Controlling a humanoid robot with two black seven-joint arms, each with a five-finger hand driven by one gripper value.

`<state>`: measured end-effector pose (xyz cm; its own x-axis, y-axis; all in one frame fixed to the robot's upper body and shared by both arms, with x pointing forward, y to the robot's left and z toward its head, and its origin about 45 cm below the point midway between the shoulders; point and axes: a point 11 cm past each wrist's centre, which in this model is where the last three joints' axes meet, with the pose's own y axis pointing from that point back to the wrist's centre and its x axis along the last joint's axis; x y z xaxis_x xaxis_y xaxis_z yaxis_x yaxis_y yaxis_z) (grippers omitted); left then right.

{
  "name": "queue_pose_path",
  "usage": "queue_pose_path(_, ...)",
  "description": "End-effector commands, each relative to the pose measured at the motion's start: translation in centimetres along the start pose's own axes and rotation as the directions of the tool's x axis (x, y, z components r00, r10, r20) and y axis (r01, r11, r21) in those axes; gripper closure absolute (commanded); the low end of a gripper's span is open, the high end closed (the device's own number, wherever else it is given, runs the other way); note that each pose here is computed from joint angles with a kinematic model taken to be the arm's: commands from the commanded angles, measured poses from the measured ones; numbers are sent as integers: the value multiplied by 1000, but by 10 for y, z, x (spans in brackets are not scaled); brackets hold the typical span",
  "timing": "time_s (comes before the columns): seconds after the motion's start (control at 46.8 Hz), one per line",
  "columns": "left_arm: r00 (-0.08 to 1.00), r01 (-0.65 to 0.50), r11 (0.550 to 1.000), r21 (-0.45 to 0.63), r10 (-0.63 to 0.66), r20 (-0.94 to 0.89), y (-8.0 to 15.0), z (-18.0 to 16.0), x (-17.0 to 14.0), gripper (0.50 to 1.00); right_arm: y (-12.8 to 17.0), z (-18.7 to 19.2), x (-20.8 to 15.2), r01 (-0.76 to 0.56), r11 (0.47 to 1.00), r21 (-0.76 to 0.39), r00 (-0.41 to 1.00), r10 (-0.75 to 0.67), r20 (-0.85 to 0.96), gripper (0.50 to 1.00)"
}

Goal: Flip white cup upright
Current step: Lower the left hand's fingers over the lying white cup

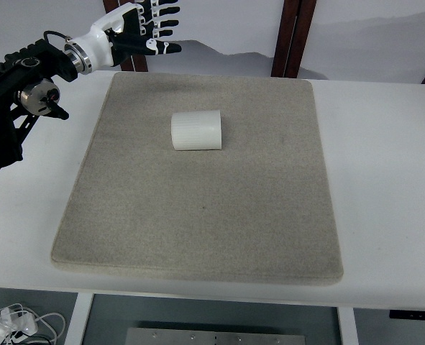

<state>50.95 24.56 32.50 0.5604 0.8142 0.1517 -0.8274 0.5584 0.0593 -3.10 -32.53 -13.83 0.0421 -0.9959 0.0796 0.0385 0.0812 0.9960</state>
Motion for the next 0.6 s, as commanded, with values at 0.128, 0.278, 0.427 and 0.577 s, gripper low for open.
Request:
queue_pose_path(0.128, 942, 97, 989, 108, -126, 311, 0, 9, -16, 506, 0, 0, 0, 0, 1000, 0, 1000, 0, -1, 548)
queue_pose_path(0.278, 862, 144, 975, 170, -208, 463, -1, 10, -30, 506, 0, 0, 0, 0, 1000, 0, 1000, 0, 0, 548)
queue_pose_path(0.427, 759, 165, 949, 268, -296, 580, -4, 2, -42, 506, 0, 0, 0, 0, 1000, 0, 1000, 0, 0, 548)
queue_pose_path(0.577, 720, 144, 936, 321, -321, 615, -8, -1, -44, 504, 0, 0, 0, 0, 1000, -1, 1000, 0, 0, 548)
